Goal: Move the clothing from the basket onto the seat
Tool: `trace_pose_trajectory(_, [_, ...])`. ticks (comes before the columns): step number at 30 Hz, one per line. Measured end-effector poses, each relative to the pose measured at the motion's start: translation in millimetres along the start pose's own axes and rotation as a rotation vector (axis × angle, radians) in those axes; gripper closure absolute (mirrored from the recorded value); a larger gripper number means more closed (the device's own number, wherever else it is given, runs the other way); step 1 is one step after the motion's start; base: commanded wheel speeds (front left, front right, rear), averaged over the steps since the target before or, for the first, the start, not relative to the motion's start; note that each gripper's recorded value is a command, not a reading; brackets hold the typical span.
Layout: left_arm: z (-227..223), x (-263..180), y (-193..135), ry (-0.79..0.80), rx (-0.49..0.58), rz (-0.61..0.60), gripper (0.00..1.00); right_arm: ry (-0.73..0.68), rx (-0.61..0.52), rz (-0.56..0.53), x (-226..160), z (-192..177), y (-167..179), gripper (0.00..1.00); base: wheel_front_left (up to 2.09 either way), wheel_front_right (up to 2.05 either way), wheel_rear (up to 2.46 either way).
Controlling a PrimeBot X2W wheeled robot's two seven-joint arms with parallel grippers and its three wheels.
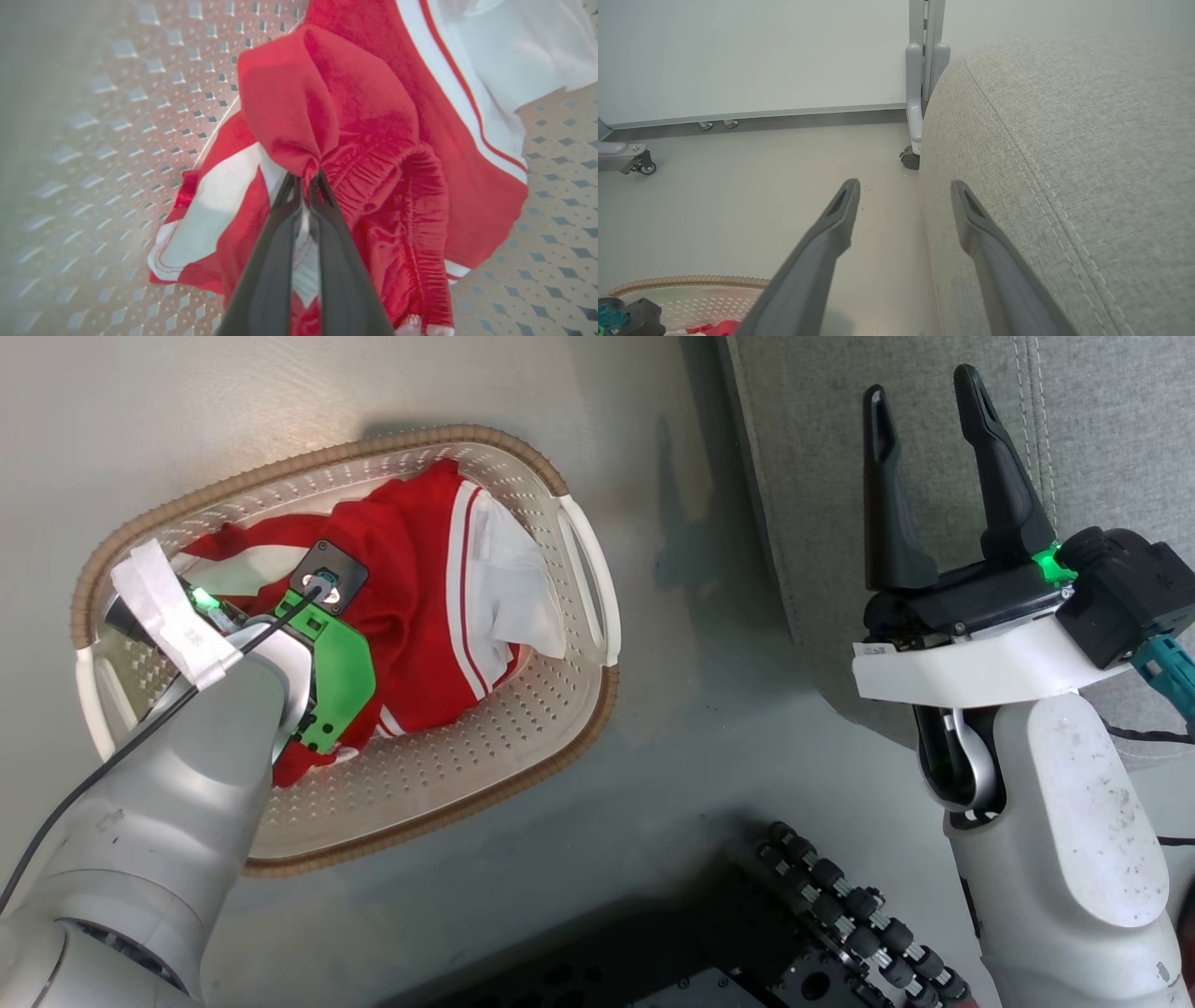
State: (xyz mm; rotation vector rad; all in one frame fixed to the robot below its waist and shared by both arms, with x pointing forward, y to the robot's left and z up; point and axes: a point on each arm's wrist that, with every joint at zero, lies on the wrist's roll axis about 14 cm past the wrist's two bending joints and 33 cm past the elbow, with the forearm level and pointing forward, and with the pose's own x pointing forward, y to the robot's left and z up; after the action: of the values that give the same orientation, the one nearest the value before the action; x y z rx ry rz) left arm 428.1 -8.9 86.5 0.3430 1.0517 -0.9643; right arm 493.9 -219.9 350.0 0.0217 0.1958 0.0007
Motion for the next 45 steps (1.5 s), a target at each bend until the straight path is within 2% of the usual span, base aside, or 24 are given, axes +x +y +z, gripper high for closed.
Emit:
trace_pose_trajectory(16, [51,-40,-7,-0.251,-0.054,0.033,1.0,-0.071,0.001,0.025,-4,33,8,0.0,0.0,0.0,0.0])
trace_pose_trajectory(21, [74,-61,-20,-0.331,-0.08,0.031,1.0,-0.088,-0.001,0.016,-16,46,5,0.0,0.0,0.0,0.0])
trace_pose_trajectory(29, [121,-115,-36,-0.528,-0.125,0.06,1.0,-0.125,0.008,0.03,-41,69,12,0.0,0.0,0.0,0.0])
trace_pose_trajectory(38, [141,-186,-56,-0.699,-0.203,0.113,1.0,-0.161,0.029,0.07,-78,92,28,0.0,0.0,0.0,0.0])
trace_pose_trajectory(45, [170,-254,-76,-0.894,-0.194,0.153,1.0,-0.194,0.038,0.096,-112,106,37,0.0,0.0,0.0,0.0])
